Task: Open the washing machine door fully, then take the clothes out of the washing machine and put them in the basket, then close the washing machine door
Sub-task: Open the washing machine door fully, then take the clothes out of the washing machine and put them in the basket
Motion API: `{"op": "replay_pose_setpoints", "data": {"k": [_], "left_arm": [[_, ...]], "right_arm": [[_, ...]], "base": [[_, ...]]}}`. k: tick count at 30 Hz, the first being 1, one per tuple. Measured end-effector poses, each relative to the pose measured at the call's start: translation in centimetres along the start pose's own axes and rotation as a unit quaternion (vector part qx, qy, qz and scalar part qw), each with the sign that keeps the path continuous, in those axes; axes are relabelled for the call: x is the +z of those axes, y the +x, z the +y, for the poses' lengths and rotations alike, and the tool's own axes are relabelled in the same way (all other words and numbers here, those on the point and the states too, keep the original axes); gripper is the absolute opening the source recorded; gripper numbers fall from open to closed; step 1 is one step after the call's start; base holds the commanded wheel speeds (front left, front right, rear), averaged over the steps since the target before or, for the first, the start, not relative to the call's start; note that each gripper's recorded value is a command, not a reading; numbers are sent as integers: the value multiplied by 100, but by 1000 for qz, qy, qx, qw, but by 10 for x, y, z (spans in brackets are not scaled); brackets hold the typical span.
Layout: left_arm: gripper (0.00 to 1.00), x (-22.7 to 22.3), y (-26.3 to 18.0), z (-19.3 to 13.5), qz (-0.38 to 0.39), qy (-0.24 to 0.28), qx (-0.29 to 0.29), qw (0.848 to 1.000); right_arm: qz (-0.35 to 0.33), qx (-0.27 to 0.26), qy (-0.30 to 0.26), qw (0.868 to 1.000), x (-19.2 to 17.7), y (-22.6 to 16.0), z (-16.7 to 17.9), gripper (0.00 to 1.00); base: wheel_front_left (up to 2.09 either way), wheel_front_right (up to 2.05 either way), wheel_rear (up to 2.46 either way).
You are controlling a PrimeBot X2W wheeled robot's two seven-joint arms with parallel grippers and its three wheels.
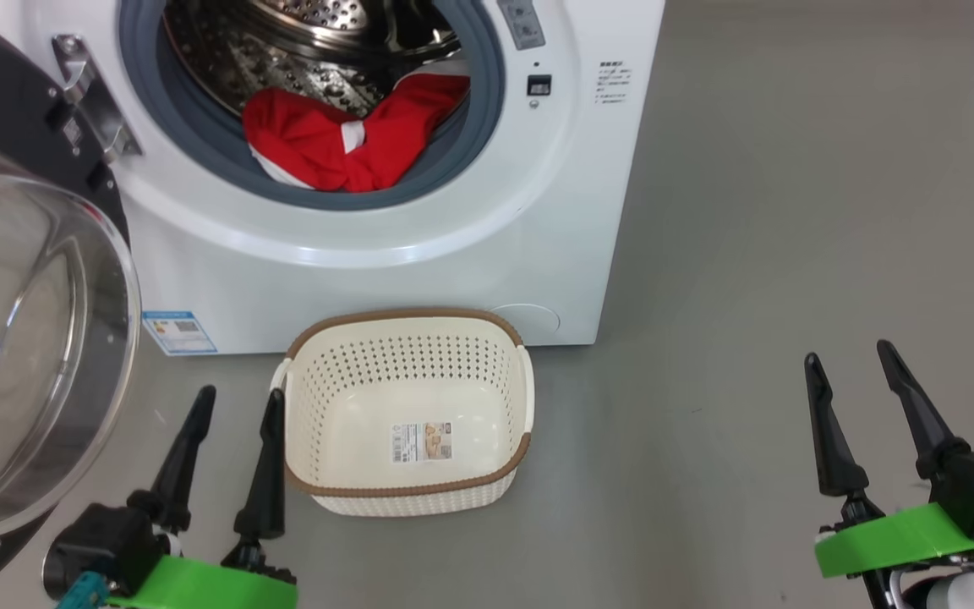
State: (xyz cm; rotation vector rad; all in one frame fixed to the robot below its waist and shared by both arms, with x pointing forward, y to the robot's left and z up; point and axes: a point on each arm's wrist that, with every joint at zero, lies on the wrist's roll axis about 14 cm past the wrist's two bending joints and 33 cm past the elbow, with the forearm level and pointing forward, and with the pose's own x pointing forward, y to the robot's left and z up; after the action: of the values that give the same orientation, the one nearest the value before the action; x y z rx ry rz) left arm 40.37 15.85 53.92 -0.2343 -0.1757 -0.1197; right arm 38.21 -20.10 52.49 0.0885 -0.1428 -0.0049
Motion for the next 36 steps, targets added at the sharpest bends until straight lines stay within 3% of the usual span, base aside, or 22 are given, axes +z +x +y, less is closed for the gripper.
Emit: {"op": "replay_pose_setpoints", "data": {"k": [11,36], "left_arm": [[100,-2,-16,-12,10,13,-22,1000],[100,2,-22,-19,6,32,-36,999]], "right_arm": [[6,-25,4,1000,0,-31,-14,100],[4,-34,8,999,2,-43,-19,100]], "base": [[0,0,0],[0,0,0]]}}
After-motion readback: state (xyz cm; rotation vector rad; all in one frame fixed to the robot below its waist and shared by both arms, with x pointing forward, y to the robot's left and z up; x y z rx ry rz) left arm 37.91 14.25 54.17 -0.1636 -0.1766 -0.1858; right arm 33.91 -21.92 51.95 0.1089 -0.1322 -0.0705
